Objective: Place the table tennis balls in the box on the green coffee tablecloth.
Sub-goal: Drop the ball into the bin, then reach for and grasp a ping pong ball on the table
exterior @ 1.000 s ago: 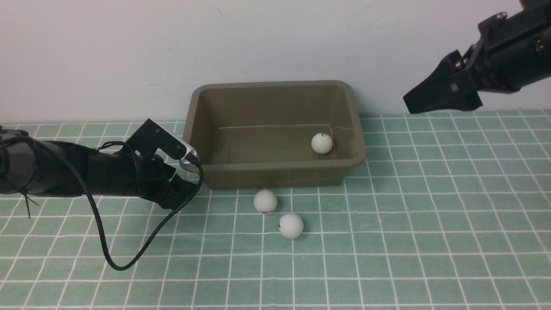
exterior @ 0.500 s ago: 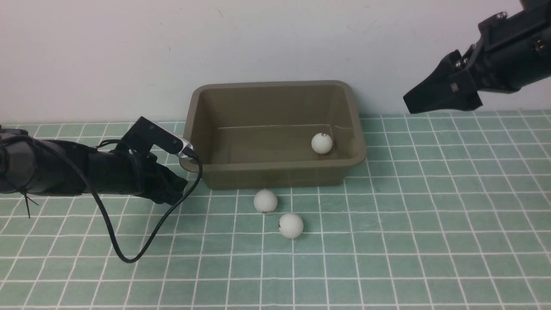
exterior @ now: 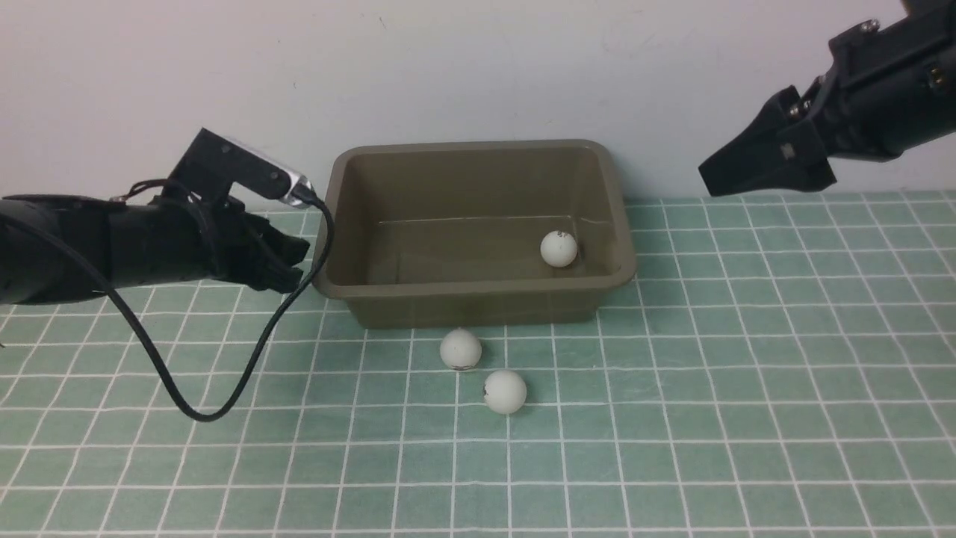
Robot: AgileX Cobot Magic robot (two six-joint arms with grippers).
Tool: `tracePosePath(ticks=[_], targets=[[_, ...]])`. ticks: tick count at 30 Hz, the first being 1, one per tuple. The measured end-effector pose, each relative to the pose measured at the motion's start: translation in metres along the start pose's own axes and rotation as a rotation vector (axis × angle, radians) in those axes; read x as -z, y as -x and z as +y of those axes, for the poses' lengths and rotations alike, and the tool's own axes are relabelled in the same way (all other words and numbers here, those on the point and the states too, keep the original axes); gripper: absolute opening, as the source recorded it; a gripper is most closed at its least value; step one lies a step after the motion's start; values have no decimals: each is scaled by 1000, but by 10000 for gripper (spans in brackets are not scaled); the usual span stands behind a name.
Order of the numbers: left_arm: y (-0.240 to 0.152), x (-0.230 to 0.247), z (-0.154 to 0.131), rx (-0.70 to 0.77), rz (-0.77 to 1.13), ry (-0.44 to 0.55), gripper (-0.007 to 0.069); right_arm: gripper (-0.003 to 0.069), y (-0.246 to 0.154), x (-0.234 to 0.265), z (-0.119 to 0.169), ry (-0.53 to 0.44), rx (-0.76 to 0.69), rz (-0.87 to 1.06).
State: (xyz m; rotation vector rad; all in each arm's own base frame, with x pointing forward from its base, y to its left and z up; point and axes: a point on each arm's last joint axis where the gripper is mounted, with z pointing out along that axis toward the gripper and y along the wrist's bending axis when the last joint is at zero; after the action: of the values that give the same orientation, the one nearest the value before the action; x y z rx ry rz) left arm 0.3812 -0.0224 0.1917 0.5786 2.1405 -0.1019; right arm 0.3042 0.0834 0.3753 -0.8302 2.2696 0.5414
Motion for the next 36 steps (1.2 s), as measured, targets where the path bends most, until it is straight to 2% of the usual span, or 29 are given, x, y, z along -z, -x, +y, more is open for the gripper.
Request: tracePosePath(ticks=[4, 10, 13, 20, 22, 28, 32, 36], targets=[[17, 12, -7, 28, -105, -67, 348, 472, 0, 0, 0, 0, 0, 0], [26, 16, -22, -97, -216, -221, 348, 472, 0, 0, 0, 1, -1, 0], [25, 13, -26, -123, -235, -265, 348, 472, 0, 0, 0, 1, -1, 0], [18, 2, -33, -123, -215, -302, 349, 472, 2, 0, 1, 6, -10, -23], [18, 1, -37, -121, -212, -315, 384, 472, 3, 0, 0, 3, -12, -31], [30, 14, -35, -23, -218, -293, 450, 472, 3, 0, 0, -1, -12, -35], [44, 34, -29, -25, -244, -203, 425, 472, 3, 0, 0, 0, -12, -35], [62, 66, -28, -98, -282, -140, 342, 472, 3, -1, 5, 34, -14, -26]])
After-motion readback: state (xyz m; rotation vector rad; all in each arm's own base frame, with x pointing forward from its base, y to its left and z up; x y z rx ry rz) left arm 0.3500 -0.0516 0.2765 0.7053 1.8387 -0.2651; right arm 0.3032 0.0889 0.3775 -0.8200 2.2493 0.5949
